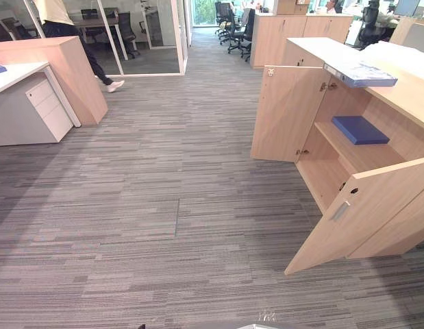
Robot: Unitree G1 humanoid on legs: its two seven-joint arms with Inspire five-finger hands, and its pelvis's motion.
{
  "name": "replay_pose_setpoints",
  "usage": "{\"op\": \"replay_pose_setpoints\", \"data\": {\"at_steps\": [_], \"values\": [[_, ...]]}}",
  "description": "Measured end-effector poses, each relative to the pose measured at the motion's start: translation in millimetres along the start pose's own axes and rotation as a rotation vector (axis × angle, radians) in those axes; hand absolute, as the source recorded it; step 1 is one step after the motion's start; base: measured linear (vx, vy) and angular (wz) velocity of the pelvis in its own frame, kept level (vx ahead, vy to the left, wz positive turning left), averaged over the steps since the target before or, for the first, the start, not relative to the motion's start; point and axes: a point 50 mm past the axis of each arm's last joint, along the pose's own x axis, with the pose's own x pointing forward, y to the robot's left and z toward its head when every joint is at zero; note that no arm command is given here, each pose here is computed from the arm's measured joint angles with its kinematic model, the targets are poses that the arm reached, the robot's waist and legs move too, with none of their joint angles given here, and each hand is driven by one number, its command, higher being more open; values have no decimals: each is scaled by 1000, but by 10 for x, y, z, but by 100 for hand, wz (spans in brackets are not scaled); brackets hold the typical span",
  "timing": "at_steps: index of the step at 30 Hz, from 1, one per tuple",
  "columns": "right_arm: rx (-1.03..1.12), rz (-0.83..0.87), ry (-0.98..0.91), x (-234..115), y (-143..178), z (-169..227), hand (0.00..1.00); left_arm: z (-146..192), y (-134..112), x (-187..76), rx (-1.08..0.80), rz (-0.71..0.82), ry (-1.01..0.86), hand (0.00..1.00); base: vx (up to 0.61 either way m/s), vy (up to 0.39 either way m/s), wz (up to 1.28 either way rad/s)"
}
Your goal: Walk over to the cabinet, pick up the folder, carry it to the office cabinet, place the folder inside the office cabinet, then close the office cabinet door
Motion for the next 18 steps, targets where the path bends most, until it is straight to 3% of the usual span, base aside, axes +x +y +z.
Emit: {"op": "replay_pose_setpoints", "data": {"at_steps": [18], "values": [[19,39,5,4,34,24,100,-25,1,-1,-38,-38,14,100,-1,-1,0]]}}
